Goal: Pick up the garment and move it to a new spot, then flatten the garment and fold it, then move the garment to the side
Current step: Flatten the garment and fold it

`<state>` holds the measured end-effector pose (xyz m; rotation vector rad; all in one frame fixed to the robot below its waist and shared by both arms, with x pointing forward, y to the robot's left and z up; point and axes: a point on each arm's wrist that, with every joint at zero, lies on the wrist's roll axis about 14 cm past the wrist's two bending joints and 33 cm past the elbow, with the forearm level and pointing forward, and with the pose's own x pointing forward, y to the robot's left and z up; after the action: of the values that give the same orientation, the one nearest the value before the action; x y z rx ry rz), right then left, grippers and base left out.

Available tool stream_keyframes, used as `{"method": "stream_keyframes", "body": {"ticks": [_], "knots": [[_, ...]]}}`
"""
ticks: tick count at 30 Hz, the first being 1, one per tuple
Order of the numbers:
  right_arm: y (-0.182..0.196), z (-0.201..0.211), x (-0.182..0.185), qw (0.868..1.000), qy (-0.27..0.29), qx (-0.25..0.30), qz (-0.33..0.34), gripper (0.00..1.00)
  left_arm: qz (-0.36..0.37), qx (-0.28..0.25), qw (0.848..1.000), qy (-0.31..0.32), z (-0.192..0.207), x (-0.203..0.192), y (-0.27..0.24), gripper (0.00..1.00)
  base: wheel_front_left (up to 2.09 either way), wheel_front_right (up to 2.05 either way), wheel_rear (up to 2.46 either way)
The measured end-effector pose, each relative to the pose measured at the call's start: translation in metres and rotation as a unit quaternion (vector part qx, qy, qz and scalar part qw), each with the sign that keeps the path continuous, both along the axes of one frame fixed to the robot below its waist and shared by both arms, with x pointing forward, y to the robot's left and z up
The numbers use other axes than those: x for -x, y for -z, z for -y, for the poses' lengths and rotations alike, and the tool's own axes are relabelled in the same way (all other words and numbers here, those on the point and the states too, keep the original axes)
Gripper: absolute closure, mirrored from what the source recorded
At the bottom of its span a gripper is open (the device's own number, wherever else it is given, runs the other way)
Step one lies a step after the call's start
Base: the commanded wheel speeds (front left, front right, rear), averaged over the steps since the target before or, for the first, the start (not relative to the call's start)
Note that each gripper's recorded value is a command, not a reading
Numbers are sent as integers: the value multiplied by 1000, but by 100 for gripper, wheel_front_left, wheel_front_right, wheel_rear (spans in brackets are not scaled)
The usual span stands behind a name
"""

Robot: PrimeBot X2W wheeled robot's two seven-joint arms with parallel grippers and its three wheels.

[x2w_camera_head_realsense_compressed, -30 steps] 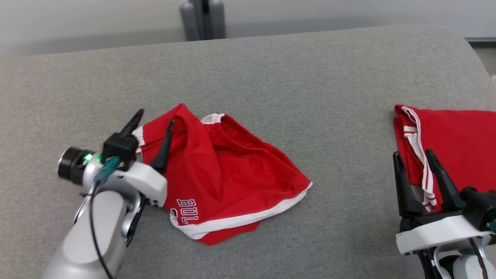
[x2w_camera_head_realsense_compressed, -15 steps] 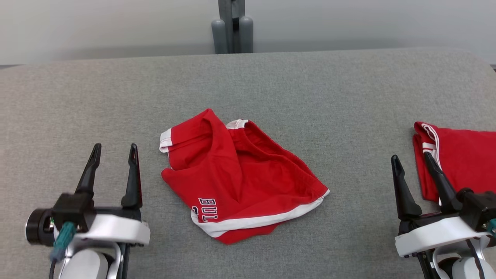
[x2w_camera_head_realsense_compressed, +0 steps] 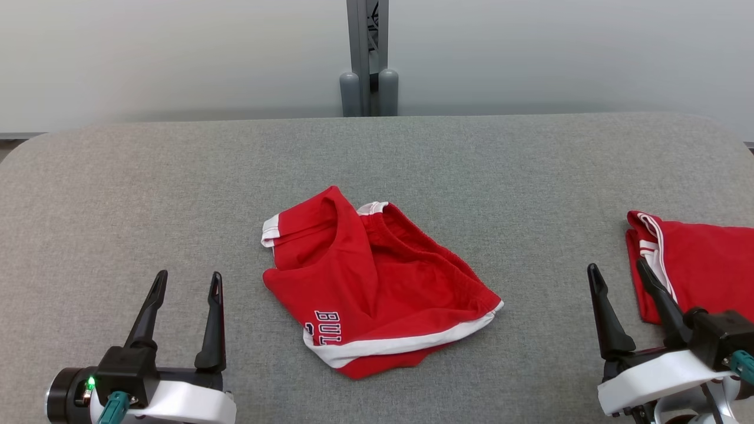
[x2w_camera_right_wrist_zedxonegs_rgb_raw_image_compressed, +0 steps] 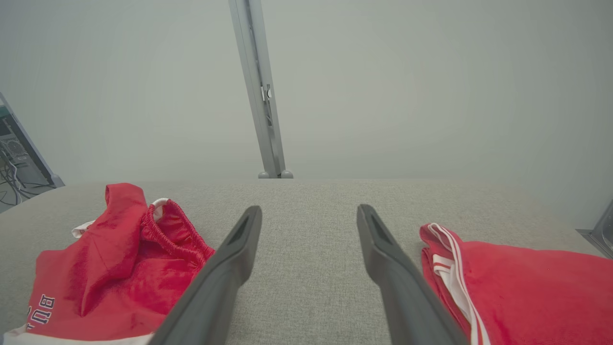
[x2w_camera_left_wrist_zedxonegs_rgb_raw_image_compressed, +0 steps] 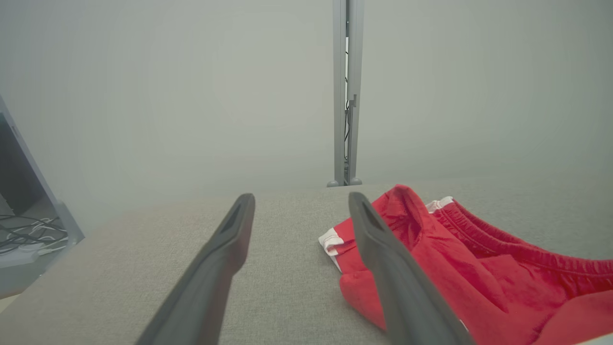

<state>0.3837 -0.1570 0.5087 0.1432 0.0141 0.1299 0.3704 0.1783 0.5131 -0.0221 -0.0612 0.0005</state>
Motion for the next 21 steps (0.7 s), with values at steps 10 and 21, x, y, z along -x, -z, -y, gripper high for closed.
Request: {"method": "stream_keyframes", "body": {"ticks": [10, 21], "knots": [[-2, 2, 6, 1000, 3, 2, 0, 0, -2, -1, 1000, 3, 2, 4, -3, 0, 0, 0, 0], [1, 2, 6, 1000, 2, 3, -7, 0, -121, 15, 988, 90, 38, 4, 47, 0, 0, 0, 0]]}}
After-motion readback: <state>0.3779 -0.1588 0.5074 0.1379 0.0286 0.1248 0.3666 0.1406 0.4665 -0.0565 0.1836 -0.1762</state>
